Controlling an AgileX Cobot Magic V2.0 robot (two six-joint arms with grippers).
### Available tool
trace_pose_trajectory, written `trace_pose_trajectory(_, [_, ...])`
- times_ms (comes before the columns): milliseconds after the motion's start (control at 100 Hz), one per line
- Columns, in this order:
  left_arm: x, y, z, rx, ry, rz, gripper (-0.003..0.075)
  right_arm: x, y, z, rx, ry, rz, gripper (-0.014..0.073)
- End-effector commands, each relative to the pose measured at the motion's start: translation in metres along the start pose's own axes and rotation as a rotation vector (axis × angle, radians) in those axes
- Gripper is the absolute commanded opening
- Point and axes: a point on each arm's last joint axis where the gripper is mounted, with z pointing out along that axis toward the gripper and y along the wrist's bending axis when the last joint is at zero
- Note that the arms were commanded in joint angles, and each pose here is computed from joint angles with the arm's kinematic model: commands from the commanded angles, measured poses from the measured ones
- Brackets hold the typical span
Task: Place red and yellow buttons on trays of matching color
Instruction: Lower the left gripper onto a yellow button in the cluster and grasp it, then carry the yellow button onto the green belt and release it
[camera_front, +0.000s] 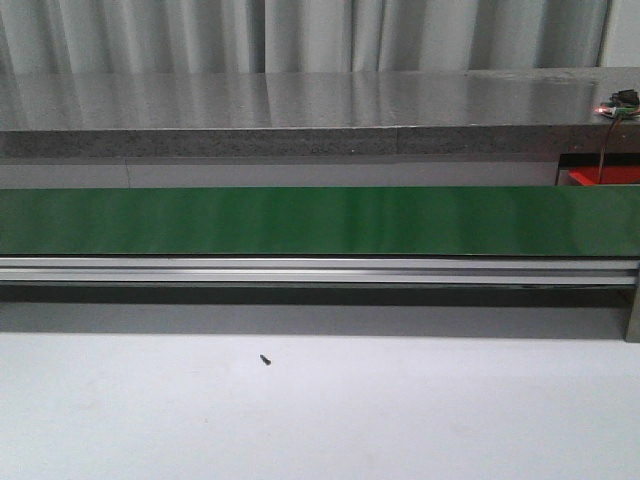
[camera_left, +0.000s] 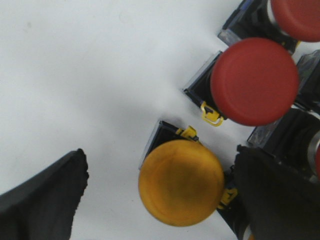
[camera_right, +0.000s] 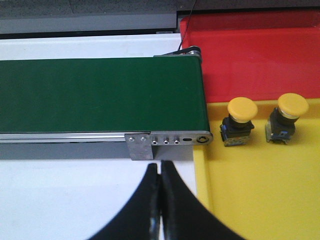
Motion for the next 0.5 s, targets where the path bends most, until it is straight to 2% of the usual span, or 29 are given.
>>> trace_pose_trajectory(0, [-0.0131, -0.0033, -0.0298, 0.016, -0.115, -0.010, 0.0548, -0.0135, 0.0008, -0.0041, -0.002, -0.090, -0.020, -0.0066])
trace_pose_trajectory(80, [-0.0131, -0.0033, -0.0298, 0.016, -0.115, -0.010, 0.0481, -0.0135, 0.0008, -0.0041, -0.002, -0.090, -0.020, -0.0066])
trace_pose_trajectory(260, [-0.0137, -0.0036, -0.0300, 0.020, -0.122, -0.013, 0.0248, -0.0135, 0.0008, -0.0041, -0.002, -0.090, -0.020, -0.0066])
trace_pose_trajectory(320, [-0.0144, -0.0042, -0.0301, 0.027, -0.129, -0.019, 0.0198, -0.0135, 0.0008, -0.0041, -0.002, -0.090, -0.020, -0.0066])
trace_pose_trajectory(390, [-0.0145, -0.0042, -0.0301, 0.027, -0.130, -0.019, 0.0166, -0.0136, 0.0008, -0.0041, -0.002, -0.091, -0.020, -0.0066])
trace_pose_trajectory(490, [-0.0142, -0.0044, -0.0329, 0.028, -0.131, -0.018, 0.0165, -0.0136, 0.0008, -0.0041, -0.002, -0.091, -0.020, -0.0066])
